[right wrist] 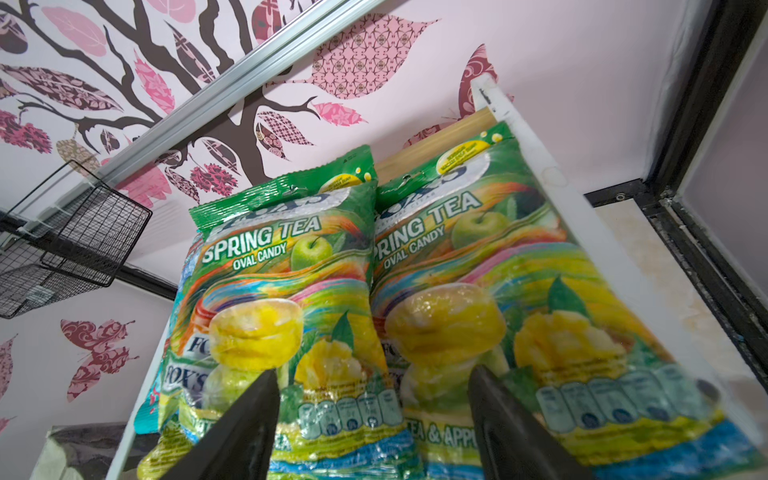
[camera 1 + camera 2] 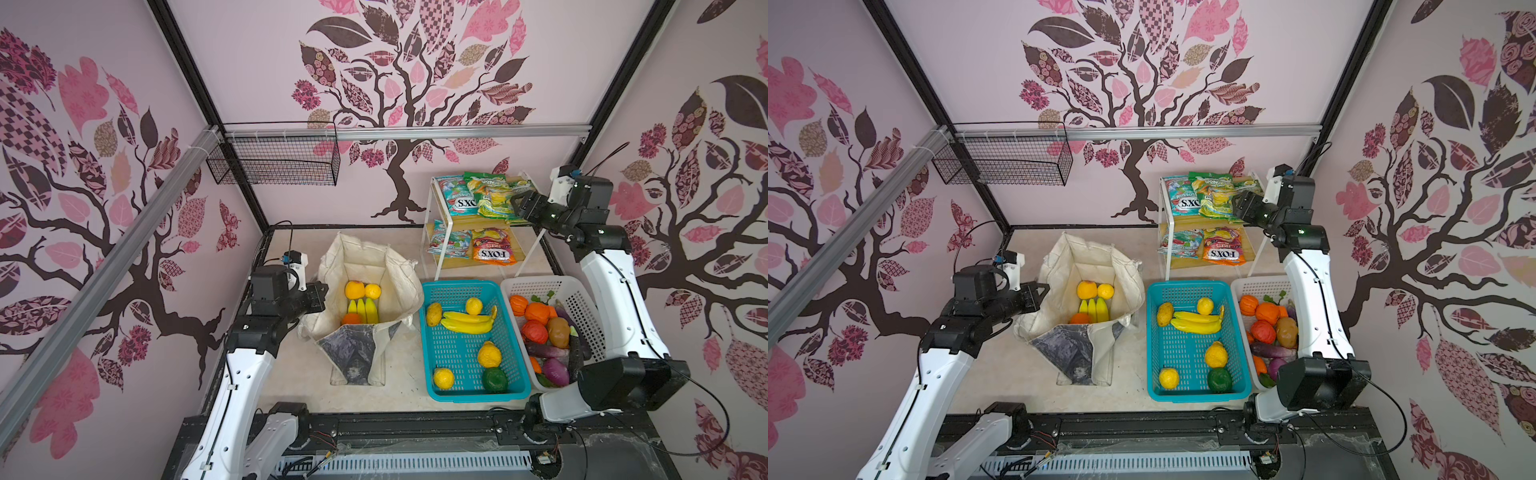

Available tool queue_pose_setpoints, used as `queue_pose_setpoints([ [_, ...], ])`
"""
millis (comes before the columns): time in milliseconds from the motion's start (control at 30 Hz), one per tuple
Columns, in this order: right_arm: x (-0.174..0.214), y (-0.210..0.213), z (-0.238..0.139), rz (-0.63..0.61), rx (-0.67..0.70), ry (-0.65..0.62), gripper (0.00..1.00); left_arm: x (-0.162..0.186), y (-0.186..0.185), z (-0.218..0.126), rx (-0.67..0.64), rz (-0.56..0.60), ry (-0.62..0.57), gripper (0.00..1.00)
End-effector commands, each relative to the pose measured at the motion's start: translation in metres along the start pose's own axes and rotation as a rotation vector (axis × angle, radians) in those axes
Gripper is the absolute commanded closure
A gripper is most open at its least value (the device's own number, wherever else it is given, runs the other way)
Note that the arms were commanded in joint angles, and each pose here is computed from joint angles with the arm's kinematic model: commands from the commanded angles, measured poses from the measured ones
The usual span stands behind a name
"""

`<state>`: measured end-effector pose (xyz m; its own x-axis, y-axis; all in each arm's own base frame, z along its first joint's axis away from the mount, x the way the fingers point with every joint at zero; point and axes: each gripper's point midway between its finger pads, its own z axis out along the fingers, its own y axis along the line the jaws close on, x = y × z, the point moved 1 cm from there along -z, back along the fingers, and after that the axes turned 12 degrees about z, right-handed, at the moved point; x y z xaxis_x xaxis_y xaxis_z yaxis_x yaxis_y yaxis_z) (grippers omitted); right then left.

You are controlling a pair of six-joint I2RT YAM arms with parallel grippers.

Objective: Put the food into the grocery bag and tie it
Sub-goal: 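Grasp a green Fox's Spring Tea candy bag with the right gripper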

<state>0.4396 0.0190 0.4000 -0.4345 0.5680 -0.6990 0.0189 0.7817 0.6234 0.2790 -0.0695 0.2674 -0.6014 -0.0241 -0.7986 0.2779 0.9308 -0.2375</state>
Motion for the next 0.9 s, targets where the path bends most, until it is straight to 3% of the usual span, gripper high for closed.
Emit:
queue_pose_setpoints([
  [0, 0.002, 0.009, 0.006, 0.012, -0.068, 0.018, 0.29, 0.006, 0.0, 0.004, 0.015, 0.015, 0.017, 1.0],
  [300, 0.014, 0.005, 0.018, 0.047, -0.099, 0.065, 0.34, 0.007, -0.001, 0.004, 0.017, 0.015, 0.02, 1.0],
  [500, 0.022, -0.005, 0.02, 0.153, -0.187, 0.092, 0.44, 0.007, -0.001, 0.004, 0.015, 0.015, 0.02, 1.0],
  [867, 0.019, -0.001, 0.016, 0.166, -0.222, 0.08, 0.56, 0.007, -0.001, 0.004, 0.016, 0.015, 0.023, 1.0],
])
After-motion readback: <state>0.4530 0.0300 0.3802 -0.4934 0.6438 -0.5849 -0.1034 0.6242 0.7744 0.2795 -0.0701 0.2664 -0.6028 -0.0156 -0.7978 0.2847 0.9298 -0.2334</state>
